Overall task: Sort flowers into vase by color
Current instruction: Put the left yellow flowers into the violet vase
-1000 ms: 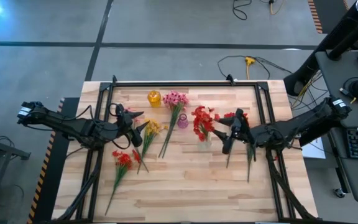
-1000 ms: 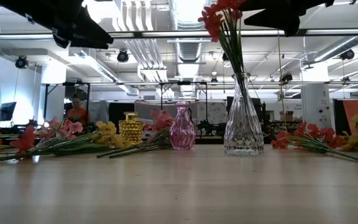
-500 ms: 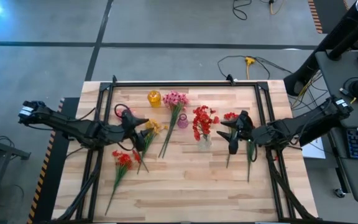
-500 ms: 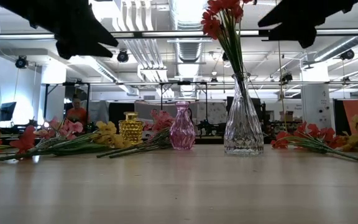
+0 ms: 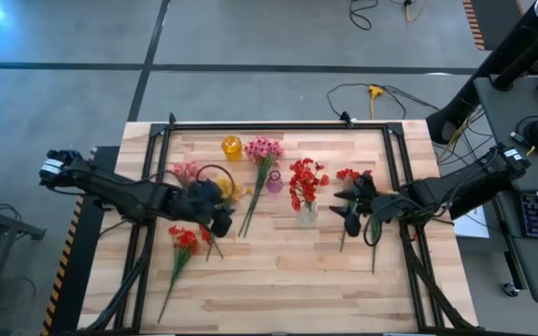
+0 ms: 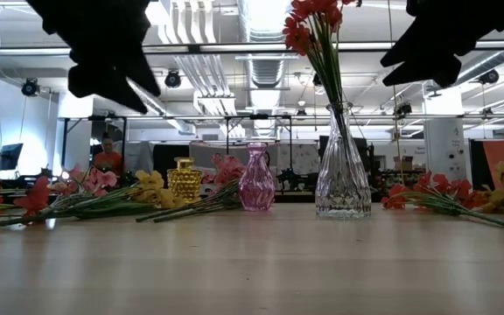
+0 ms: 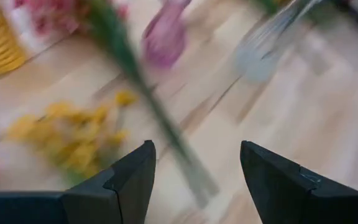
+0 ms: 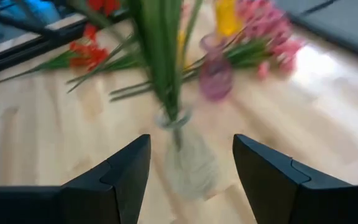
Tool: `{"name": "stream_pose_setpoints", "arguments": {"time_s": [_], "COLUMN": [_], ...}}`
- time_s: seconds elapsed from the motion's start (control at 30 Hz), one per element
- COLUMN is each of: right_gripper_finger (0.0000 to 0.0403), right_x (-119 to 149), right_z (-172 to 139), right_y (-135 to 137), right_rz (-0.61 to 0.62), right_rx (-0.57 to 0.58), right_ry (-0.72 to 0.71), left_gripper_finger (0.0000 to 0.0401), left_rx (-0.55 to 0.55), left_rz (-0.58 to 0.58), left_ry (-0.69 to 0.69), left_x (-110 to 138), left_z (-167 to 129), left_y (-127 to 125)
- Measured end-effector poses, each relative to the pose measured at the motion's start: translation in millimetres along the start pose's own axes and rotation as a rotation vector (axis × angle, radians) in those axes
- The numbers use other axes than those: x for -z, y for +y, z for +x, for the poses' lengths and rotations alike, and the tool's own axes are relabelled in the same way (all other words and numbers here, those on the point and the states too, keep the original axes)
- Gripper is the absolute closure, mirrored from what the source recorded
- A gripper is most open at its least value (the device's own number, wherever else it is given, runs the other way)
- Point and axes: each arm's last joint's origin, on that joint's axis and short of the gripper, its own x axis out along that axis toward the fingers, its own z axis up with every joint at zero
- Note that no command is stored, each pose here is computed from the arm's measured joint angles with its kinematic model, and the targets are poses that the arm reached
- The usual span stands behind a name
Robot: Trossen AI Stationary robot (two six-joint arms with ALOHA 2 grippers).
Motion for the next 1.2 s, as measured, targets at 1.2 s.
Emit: {"name": "stream_pose_setpoints", "arguments": {"time_s": [1.2], "right_gripper_finger": [0.0181], "right_x": [-10.0], "right_z": [13.8], "right_y": [22.0], "right_rz": [0.068], "right_rx": [-0.094], "right_ry": [0.107], "left_gripper_finger": [0.0184], "left_rx": [-0.441], "left_rz": [0.035], "left_ry": [0.368], "left_x": [9.2], "left_z": [70.3], "left_y": [-4.4]}}
